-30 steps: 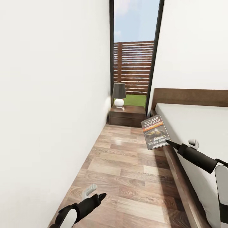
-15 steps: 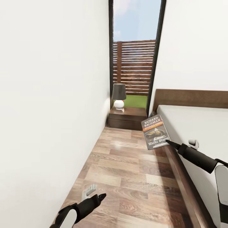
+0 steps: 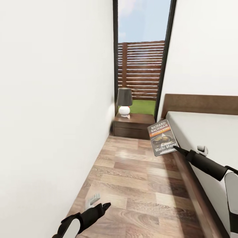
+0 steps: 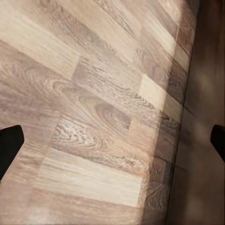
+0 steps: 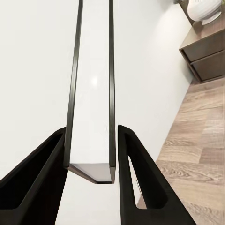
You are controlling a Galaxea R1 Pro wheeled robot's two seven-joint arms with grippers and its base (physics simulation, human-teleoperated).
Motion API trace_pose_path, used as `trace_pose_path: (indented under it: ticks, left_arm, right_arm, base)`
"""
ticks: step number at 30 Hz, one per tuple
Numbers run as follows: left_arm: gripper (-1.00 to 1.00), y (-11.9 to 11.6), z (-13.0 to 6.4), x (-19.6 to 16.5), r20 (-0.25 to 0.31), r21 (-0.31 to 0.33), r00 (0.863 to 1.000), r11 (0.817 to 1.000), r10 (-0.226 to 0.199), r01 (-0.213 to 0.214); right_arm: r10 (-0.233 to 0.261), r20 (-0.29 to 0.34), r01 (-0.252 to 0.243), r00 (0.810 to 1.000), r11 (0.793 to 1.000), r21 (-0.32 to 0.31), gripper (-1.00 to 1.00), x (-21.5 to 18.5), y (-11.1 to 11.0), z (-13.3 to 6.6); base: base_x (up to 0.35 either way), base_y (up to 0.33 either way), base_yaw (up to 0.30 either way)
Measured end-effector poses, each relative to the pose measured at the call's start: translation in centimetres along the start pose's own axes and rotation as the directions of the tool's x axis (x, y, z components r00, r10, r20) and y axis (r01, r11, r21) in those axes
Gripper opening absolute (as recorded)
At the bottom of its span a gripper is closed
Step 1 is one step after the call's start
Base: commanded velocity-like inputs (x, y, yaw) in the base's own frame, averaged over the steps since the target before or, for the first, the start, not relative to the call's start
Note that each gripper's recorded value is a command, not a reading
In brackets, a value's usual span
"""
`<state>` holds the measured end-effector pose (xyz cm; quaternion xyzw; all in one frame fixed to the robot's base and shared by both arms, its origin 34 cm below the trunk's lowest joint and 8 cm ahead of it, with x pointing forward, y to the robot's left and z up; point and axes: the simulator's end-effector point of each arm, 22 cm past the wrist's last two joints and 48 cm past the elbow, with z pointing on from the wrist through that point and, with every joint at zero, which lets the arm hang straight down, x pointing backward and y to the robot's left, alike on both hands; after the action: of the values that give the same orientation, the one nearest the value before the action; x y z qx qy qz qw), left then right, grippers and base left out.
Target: In the bedroom, move the book from the bed onto either nightstand, and place the two sandals side by side next to the bed.
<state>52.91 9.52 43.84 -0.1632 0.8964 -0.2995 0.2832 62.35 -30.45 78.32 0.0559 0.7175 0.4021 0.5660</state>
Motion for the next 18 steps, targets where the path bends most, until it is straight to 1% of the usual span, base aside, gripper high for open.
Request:
trace_pose_path:
  ticks: [5, 18]
  left_arm:
    - [1.0, -0.02, 0.0, -0.01, 0.0, 0.001, 1.0, 1.0, 0.0, 0.0]
    - [1.0, -0.05, -0.07, -0.06, 0.002, 0.0, 1.0, 1.0, 0.002, -0.002]
  right_arm:
    - [0.007, 0.008, -0.007, 1.0, 1.0, 0.004, -1.0, -0.17, -0.16, -0.2]
    - [0.012, 0.014, -0.012, 1.0, 1.0, 0.001, -1.0, -0.31, 0.0, -0.33]
  base:
    - [0.326, 0.0, -0.111]
    - [0.326, 0.0, -0.231]
